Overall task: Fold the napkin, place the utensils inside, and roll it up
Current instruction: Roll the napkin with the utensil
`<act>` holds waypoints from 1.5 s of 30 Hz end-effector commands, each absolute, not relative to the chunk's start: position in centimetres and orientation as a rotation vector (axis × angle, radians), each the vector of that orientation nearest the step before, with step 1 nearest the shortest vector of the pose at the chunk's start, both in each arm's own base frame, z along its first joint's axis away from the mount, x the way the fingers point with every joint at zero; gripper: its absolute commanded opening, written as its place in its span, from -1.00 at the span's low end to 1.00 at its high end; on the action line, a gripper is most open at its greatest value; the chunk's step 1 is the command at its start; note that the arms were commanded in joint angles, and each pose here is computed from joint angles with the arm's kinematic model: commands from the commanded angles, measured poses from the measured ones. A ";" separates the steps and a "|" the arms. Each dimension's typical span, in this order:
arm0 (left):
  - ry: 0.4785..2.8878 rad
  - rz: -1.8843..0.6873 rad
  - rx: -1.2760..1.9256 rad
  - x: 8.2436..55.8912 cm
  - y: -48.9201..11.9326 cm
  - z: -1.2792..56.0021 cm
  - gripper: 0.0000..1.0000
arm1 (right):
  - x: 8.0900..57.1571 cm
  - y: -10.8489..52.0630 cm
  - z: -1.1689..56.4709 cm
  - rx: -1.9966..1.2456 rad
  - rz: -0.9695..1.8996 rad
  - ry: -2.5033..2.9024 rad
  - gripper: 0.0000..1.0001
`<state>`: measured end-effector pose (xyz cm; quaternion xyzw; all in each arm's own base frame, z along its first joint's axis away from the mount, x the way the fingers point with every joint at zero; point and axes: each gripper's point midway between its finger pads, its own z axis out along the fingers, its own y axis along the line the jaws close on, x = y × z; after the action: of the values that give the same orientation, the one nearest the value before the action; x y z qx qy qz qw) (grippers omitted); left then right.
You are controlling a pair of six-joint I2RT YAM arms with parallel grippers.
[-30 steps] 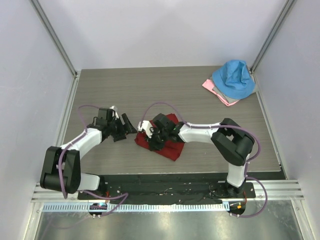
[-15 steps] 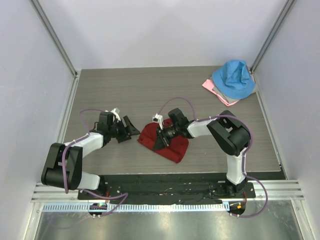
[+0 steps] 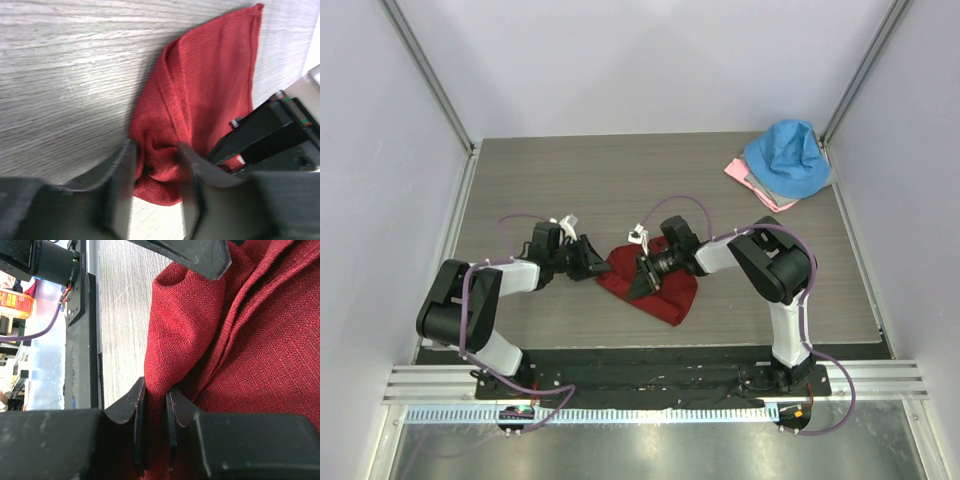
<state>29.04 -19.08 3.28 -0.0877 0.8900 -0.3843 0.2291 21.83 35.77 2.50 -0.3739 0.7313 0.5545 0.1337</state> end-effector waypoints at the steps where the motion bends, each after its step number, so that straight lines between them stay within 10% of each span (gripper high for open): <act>1: 2.480 -1.051 -0.237 28.4 -19.2 2.2 -0.29 | 22.5 35.4 1.1 -1.047 1.565 2.159 -0.76; 8: 2.520 -1.043 -0.249 27.9 -19.4 1.7 -1.00 | 24.4 35.3 1.6 -1.056 1.425 2.195 -0.53; 21: 2.676 -0.904 -0.438 26.2 -17.7 0.6 -1.00 | 26.5 35.4 10.7 -1.159 0.751 1.984 0.50; 27: 2.687 -0.891 -0.443 26.1 -17.6 1.2 -1.00 | 24.5 36.1 9.1 -1.268 0.227 1.806 0.54; 40: 2.686 -0.878 -0.431 26.0 -17.4 1.8 -1.00 | 22.7 36.8 4.5 -1.430 0.094 1.768 0.47; 45: 2.669 -0.894 -0.417 26.2 -17.6 2.3 -1.00 | 22.3 36.3 2.8 -1.454 0.123 1.819 0.06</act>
<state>26.65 -18.06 2.19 -0.1492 0.9213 -0.3268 0.1486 21.95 36.23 3.34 -0.5783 0.7137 0.0438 0.3928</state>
